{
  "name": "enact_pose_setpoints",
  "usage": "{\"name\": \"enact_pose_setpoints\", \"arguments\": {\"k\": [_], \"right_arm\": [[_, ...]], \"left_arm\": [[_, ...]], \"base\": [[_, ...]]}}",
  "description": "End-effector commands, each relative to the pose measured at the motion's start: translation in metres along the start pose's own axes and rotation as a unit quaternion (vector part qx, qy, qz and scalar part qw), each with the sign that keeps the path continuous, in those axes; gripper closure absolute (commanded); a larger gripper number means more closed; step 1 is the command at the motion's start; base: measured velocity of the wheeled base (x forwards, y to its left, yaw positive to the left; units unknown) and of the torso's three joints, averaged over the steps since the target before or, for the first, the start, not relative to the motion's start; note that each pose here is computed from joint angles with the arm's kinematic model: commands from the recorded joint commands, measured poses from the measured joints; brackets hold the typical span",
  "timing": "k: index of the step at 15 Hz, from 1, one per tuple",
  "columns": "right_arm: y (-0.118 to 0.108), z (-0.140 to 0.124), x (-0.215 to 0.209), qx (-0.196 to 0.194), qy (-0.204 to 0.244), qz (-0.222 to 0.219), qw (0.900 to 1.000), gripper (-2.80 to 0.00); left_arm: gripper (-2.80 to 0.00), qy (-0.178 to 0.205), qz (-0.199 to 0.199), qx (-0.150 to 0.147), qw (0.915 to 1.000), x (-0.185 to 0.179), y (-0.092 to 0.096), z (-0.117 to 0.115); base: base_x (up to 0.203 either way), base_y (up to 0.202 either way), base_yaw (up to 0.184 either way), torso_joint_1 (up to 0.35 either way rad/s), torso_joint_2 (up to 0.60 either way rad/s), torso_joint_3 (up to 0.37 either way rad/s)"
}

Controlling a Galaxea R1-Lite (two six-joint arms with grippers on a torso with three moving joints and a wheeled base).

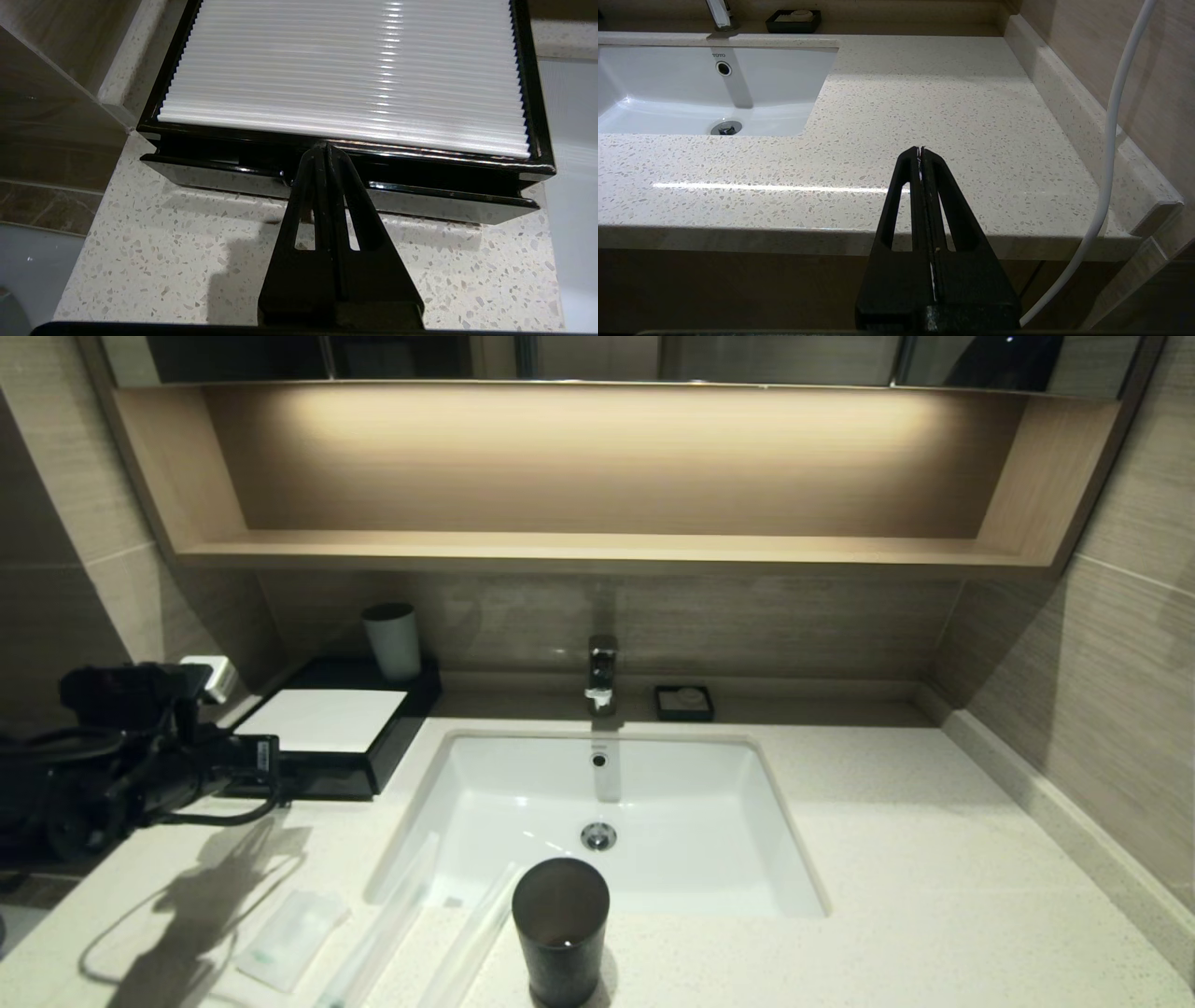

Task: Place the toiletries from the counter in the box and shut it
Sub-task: Open the drawer

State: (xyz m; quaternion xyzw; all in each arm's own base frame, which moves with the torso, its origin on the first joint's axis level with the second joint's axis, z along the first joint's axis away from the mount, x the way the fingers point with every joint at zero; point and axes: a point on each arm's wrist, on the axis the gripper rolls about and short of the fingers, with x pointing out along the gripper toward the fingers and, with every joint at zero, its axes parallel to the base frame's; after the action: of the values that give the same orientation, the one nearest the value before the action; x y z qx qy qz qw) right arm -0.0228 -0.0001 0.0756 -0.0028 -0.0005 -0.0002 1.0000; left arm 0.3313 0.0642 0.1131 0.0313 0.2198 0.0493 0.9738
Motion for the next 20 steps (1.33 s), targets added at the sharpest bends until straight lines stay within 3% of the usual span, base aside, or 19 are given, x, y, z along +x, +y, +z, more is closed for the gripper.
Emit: {"name": "enact_pose_setpoints", "arguments": {"k": [1,7,15,20], "right_arm": [[0.000,0.000,0.000,0.000,0.001,0.000,1.000,0.00],[0.000,0.000,0.000,0.000,0.001,0.000,1.000,0.00],[0.000,0.000,0.000,0.000,0.001,0.000,1.000,0.00],[0.000,0.000,0.000,0.000,0.001,0.000,1.000,0.00]], "left_arm": [[0.00,0.008,0.000,0.001,1.0000,0.004,0.000,-0.006],[0.00,0.017,-0.002,0.002,0.9998,0.013,-0.001,-0.016],[0.00,-0.033,0.002,0.034,0.9989,0.014,-0.003,-0.033],[0.00,-0.029,0.001,0.034,0.9990,0.008,-0.004,-0.036]], "base": [[0.000,0.000,0.000,0.000,0.00,0.000],[0.000,0.000,0.000,0.000,0.00,0.000],[0.000,0.000,0.000,0.000,0.00,0.000],[0.000,0.000,0.000,0.000,0.00,0.000]]}}
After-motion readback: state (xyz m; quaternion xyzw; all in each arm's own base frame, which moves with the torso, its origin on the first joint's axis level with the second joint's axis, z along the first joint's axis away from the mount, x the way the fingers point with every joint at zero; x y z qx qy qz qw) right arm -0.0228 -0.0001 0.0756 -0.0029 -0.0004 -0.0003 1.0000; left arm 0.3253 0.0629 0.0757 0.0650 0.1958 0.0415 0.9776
